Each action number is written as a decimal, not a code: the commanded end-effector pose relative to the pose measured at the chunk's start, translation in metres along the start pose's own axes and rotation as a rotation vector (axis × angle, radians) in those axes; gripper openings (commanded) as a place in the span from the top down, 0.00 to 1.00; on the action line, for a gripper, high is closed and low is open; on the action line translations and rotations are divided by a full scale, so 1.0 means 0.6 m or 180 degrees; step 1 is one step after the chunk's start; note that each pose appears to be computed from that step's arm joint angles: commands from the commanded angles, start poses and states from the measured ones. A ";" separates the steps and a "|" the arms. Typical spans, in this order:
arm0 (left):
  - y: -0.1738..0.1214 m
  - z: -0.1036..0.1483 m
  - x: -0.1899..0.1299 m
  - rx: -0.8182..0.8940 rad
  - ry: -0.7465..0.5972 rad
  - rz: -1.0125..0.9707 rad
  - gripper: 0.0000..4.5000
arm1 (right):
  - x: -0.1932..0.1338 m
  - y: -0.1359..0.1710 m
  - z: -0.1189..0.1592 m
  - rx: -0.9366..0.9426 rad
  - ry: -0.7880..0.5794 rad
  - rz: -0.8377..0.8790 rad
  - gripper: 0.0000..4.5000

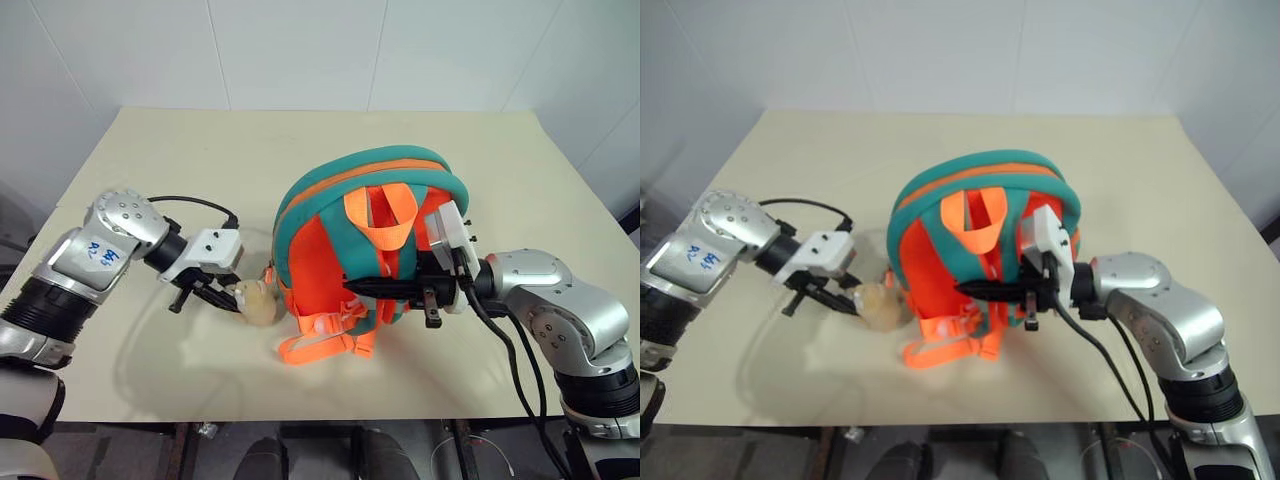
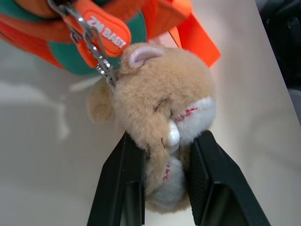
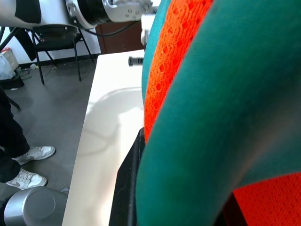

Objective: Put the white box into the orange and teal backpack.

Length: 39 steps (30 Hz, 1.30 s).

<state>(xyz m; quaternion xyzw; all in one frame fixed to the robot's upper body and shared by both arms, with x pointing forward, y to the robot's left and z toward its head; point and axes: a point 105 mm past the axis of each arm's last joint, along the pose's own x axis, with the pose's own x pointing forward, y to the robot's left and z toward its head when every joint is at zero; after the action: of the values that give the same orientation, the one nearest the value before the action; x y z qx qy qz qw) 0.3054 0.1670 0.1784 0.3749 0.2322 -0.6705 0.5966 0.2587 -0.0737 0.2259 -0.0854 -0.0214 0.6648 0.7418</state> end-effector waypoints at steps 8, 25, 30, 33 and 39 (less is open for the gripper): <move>-0.006 -0.002 0.004 0.0063 0.0088 -0.0217 0.82 | -0.001 -0.006 0.016 -0.0126 -0.0064 -0.0074 0.89; 0.008 0.036 -0.113 -0.0430 -0.0681 0.0826 0.00 | -0.047 0.030 0.014 0.0136 0.0225 -0.0100 0.00; 0.002 0.007 -0.139 -0.0650 -0.0630 0.1102 0.00 | -0.072 0.034 0.011 0.0203 0.0351 -0.0231 0.00; 0.004 -0.014 -0.151 -0.0784 -0.0636 0.1249 0.00 | -0.092 0.034 0.005 0.0243 0.0481 -0.0326 0.00; 0.008 -0.040 -0.178 -0.0953 -0.0716 0.1519 0.00 | -0.165 0.023 -0.017 0.0313 0.0911 -0.0640 0.00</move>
<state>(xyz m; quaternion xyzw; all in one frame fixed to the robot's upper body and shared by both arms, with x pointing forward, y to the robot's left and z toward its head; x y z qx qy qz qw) 0.3180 0.2413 0.2331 0.2404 0.1868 -0.5256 0.7944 0.2356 -0.1591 0.2105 -0.1156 0.1242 0.5806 0.7963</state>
